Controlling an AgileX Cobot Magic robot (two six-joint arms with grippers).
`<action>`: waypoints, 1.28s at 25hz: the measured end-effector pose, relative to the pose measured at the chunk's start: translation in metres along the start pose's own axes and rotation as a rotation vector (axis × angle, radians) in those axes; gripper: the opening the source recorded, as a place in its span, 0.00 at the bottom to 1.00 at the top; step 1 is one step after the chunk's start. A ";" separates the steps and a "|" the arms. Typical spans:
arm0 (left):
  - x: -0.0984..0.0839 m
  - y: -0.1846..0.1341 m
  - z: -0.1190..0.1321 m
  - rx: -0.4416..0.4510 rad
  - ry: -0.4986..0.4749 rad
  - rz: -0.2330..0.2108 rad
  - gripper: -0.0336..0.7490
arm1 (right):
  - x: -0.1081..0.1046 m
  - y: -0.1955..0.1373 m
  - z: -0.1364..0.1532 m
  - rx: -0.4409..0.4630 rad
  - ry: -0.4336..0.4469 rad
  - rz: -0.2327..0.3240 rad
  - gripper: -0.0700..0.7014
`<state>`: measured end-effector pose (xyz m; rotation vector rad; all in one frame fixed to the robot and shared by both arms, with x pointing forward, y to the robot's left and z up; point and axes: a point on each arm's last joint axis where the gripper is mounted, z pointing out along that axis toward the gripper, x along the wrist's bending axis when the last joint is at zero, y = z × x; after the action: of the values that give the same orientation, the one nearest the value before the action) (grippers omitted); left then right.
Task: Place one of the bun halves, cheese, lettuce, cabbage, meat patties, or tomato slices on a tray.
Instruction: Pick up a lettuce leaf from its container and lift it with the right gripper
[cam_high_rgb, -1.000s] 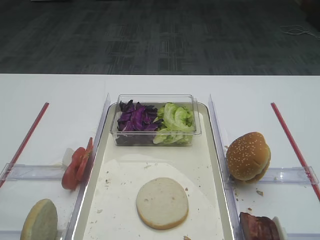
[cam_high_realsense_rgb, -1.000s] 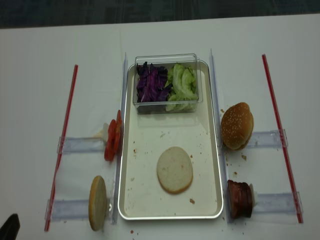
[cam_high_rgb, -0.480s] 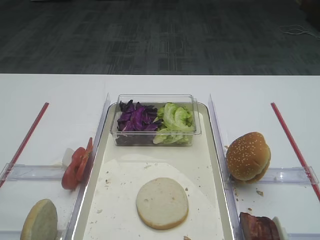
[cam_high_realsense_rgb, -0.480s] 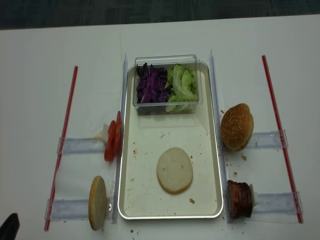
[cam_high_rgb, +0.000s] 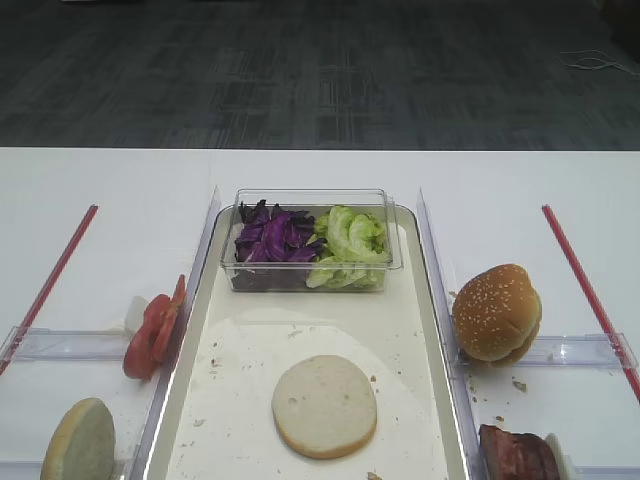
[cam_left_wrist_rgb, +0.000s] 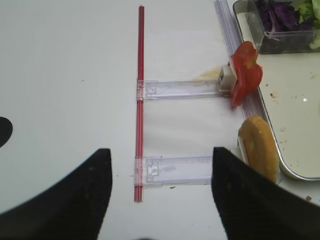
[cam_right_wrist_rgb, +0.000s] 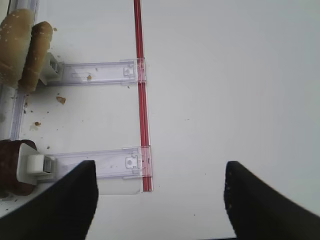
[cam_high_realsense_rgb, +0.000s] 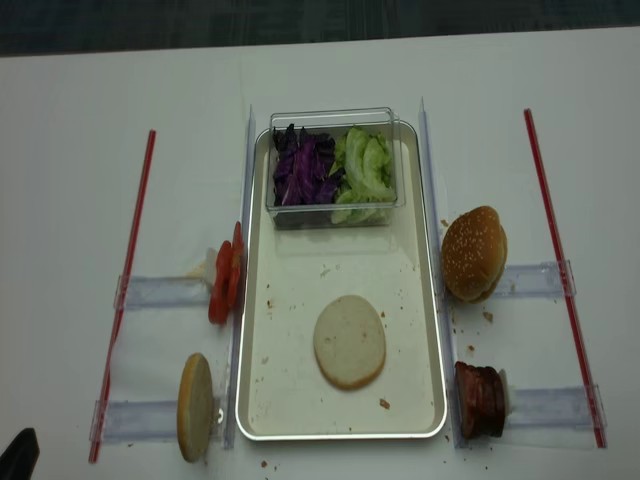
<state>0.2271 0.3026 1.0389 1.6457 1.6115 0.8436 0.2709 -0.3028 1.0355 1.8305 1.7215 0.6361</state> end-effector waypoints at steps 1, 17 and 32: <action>0.000 0.000 0.000 0.000 0.000 0.000 0.57 | 0.000 0.001 0.001 0.010 0.000 0.000 0.78; 0.000 0.000 0.000 0.000 0.000 -0.002 0.57 | 0.001 0.020 0.026 0.247 0.004 0.007 0.74; 0.000 0.000 0.000 0.000 0.001 -0.002 0.57 | 0.003 0.070 0.058 0.496 0.029 -0.004 0.70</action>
<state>0.2271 0.3027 1.0389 1.6440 1.6130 0.8433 0.3617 -0.3064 1.0393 2.1462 2.0339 0.2417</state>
